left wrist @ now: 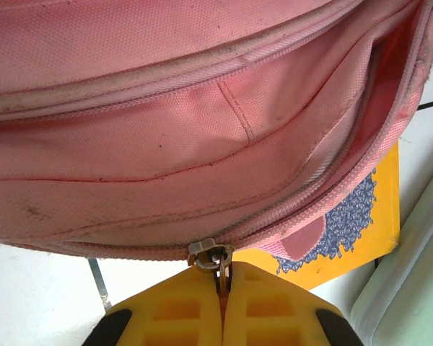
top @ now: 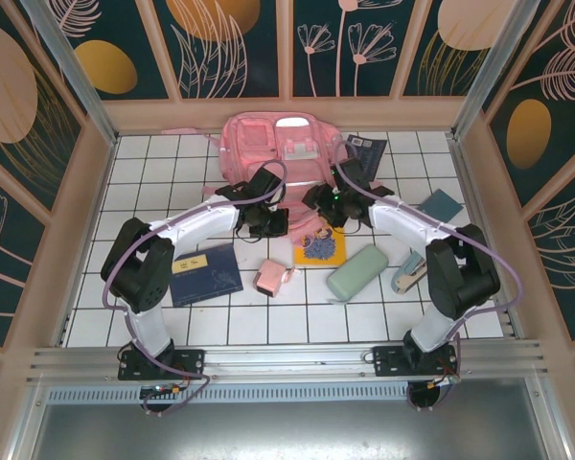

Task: Pack the student bag
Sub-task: Unzip the student bag at the top-center of the table.

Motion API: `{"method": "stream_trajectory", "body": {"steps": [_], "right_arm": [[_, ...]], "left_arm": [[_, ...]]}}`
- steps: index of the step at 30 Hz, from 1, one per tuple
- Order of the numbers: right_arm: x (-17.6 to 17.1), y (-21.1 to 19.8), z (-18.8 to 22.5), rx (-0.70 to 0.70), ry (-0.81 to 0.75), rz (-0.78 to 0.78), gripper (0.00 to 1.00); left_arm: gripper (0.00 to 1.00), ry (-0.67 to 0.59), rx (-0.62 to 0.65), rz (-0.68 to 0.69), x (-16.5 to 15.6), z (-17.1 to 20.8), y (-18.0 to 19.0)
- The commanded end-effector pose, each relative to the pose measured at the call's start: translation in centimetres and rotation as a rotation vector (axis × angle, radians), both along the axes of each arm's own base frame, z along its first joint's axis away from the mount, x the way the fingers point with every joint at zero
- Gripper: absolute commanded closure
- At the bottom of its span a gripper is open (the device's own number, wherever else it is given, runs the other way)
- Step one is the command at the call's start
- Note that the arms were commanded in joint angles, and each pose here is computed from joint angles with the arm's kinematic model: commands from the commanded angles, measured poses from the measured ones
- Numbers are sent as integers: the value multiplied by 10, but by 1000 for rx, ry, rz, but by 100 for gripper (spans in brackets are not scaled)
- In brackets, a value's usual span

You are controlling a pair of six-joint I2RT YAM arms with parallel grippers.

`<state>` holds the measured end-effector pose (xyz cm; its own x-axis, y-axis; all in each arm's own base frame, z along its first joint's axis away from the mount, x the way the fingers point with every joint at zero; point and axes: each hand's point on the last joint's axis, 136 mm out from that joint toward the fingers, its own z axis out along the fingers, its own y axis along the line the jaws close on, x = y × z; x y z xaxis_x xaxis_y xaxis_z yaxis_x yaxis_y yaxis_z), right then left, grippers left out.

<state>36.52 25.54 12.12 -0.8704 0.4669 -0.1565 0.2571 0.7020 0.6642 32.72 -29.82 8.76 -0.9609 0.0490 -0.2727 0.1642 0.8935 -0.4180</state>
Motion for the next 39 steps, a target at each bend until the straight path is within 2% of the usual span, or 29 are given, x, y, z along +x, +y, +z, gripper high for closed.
{"method": "stream_trajectory", "body": {"steps": [1,5,8,10,12,13,19,25,28,36,39], "right_arm": [[-6,22,-7,79,62,2,42],[-15,28,-30,101,148,-1,44],[-15,30,-41,110,170,-9,51],[-11,30,-45,99,171,-14,68],[-7,28,-45,75,153,-19,95],[-4,25,-42,50,138,-28,100],[13,-19,-15,-75,4,-109,100],[22,-68,-9,-113,-23,-190,100],[25,-85,-3,-144,-48,-213,100],[28,-119,12,-182,-92,-251,100],[27,-126,16,-195,-105,-257,100]], "left_arm": [[100,-1,-18,-11,-1,2,-6],[100,-2,-8,-12,-2,1,-5],[100,0,-5,-13,-1,0,-4],[100,0,-2,-17,-1,0,-5],[100,-2,16,-17,0,-1,-2],[100,-6,41,-15,1,-3,1],[100,26,268,-3,4,-18,39],[100,49,422,64,20,-31,101],[100,27,478,126,46,-26,131],[100,-71,535,278,139,-11,179],[100,-61,538,277,152,-10,182]]}}
